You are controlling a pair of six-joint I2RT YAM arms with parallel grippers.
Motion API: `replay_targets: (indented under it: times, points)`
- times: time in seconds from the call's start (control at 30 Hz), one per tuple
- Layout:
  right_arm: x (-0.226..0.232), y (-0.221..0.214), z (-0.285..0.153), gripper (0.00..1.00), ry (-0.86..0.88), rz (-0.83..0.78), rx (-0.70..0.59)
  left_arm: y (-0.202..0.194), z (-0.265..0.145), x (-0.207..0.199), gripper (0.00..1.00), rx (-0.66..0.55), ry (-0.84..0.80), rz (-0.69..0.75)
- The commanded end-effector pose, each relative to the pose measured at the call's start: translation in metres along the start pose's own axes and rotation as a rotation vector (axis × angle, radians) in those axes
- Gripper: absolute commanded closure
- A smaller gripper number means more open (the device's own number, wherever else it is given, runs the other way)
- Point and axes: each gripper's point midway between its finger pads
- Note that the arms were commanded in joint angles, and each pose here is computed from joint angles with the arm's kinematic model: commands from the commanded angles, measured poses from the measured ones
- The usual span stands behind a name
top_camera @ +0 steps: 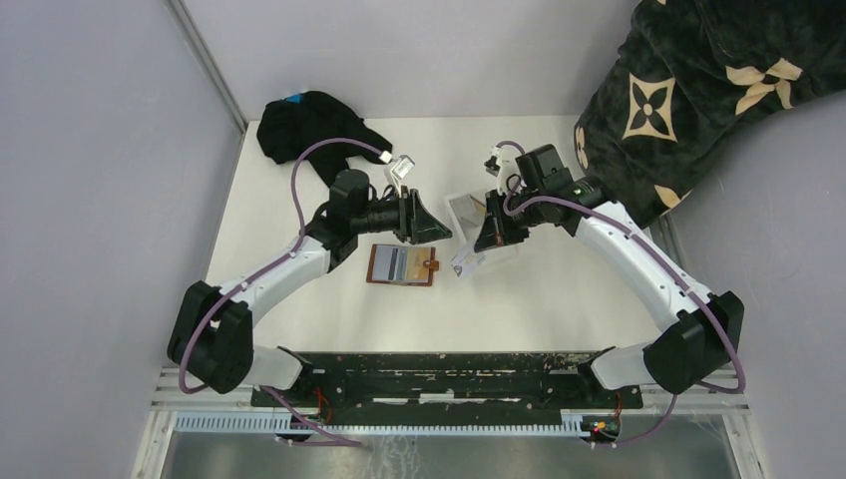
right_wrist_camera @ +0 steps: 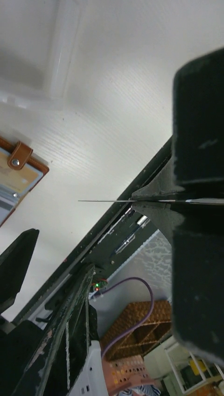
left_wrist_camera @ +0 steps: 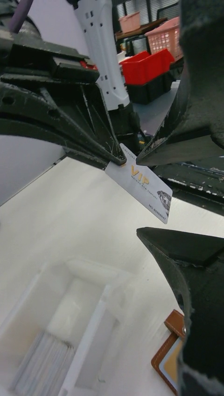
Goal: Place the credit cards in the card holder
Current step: Pick up the credit card from the storage box.
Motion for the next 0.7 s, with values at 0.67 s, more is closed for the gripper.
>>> replay_targets:
  times: [0.67]
  points:
    - [0.049, 0.022, 0.0, 0.99, 0.369, 0.092, -0.117, -0.051, -0.01, -0.023, 0.43, 0.238, -0.197, -0.048]
Point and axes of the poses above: each gripper's point midway between its finger pads, its own z axis out along the fingers, its own x axis along the line the jaws close on, y = z × x, and after that the axes turned 14 degrees about -z, right-handed
